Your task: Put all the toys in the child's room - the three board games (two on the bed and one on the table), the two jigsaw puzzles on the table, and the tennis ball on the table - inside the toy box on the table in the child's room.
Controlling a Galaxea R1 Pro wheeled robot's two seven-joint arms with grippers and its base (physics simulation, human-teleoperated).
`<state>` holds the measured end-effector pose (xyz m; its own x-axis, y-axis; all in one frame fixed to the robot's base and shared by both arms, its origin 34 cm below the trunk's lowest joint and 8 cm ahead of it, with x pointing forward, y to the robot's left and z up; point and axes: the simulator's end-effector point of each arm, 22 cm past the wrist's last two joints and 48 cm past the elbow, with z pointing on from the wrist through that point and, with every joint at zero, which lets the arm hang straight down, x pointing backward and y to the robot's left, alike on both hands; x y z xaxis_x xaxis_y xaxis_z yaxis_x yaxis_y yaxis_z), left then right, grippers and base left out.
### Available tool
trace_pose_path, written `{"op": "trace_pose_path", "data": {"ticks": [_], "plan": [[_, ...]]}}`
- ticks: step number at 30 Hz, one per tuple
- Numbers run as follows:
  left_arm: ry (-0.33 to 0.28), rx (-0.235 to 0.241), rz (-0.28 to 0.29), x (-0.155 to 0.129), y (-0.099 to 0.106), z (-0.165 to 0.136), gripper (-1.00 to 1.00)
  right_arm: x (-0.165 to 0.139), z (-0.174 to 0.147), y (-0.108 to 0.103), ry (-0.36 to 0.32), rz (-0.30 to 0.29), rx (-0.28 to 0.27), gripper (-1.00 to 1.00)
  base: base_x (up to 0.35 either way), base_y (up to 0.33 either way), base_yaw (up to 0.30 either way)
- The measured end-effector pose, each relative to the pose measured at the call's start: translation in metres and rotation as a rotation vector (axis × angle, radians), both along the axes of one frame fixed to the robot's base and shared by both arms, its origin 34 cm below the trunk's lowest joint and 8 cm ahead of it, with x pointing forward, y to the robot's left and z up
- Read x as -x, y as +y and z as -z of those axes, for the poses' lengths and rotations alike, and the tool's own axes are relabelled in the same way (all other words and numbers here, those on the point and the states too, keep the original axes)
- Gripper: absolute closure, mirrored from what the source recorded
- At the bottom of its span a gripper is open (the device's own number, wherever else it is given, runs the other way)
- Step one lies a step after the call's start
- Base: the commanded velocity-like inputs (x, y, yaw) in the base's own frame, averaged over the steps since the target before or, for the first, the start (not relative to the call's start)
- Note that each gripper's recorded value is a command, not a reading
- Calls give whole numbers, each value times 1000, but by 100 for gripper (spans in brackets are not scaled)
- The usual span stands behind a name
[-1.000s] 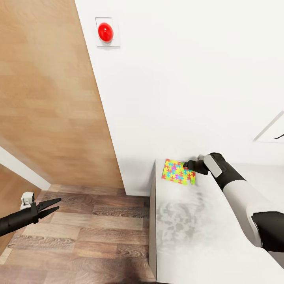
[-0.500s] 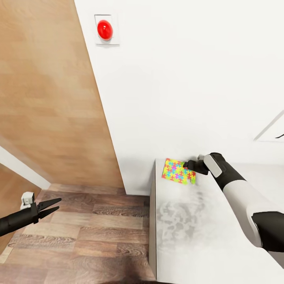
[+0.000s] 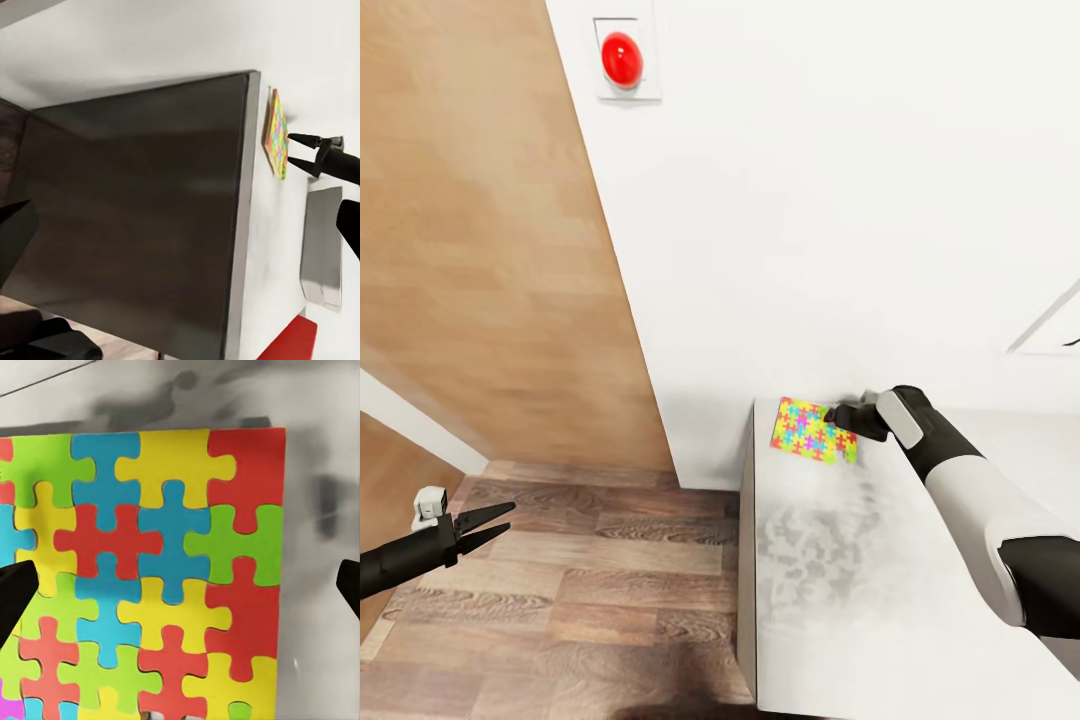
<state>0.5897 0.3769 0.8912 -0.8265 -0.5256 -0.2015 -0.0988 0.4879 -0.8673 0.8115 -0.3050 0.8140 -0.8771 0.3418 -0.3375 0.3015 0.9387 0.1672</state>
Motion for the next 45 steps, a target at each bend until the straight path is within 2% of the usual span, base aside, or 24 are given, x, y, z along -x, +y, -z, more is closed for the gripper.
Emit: {"op": "trace_pose_path", "data": {"ticks": [7, 21, 45], "plan": [[0, 0, 0, 0, 0, 0, -100, -1, -1, -3, -2, -12, 23, -100, 0, 75, 0], [0, -2, -1, 0, 1, 0, -100, -1, -1, -4, -2, -13, 26, -100, 0, 229, 0], [1, -1, 0, 0, 0, 0, -100, -1, -1, -5, -2, -13, 29, -100, -4, 49, 0]]}}
